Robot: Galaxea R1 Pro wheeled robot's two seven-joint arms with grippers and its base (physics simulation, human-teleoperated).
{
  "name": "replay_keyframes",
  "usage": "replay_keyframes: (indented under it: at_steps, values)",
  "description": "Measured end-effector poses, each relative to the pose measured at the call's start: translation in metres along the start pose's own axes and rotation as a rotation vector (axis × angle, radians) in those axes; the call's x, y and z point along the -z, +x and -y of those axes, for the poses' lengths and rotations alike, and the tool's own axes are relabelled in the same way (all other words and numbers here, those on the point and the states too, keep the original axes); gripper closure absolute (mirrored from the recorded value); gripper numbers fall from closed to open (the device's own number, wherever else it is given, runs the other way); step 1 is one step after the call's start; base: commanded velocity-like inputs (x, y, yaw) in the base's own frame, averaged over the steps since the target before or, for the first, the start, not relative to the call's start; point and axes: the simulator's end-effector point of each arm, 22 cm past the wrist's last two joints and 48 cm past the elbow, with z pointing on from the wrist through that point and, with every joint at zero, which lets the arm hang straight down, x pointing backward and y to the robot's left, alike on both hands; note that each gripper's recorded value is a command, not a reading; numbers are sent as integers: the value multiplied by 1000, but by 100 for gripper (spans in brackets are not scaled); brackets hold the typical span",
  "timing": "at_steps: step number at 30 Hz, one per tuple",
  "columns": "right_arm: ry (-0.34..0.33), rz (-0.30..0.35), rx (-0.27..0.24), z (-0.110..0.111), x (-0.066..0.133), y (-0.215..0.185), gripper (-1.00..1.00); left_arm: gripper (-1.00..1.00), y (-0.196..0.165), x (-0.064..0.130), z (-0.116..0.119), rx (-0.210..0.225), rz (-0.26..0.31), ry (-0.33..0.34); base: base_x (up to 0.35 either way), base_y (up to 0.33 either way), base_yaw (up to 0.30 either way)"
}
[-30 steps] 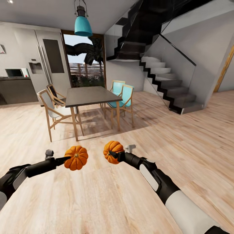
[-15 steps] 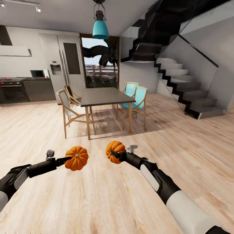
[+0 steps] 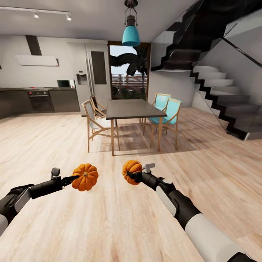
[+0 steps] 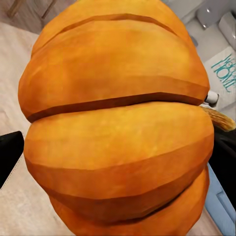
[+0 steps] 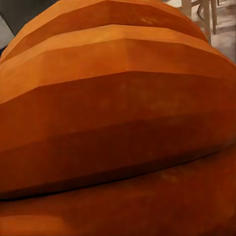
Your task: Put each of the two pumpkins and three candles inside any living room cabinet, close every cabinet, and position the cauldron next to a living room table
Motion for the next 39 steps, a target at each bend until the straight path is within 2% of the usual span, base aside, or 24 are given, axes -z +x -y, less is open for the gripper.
replay_keyframes:
  at_steps: [27, 33, 39]
  values:
    - [5, 16, 14, -2, 5, -9, 100, 100, -7, 5, 7, -14, 13, -2, 0, 0, 265]
    - [4, 19, 16, -3, 6, -11, 100, 100, -2, 10, -2, 14, 23, -18, 0, 0, 265]
    - [3, 23, 18, -4, 7, -14, 100, 100, -2, 10, 0, 12, 26, -15, 0, 0, 265]
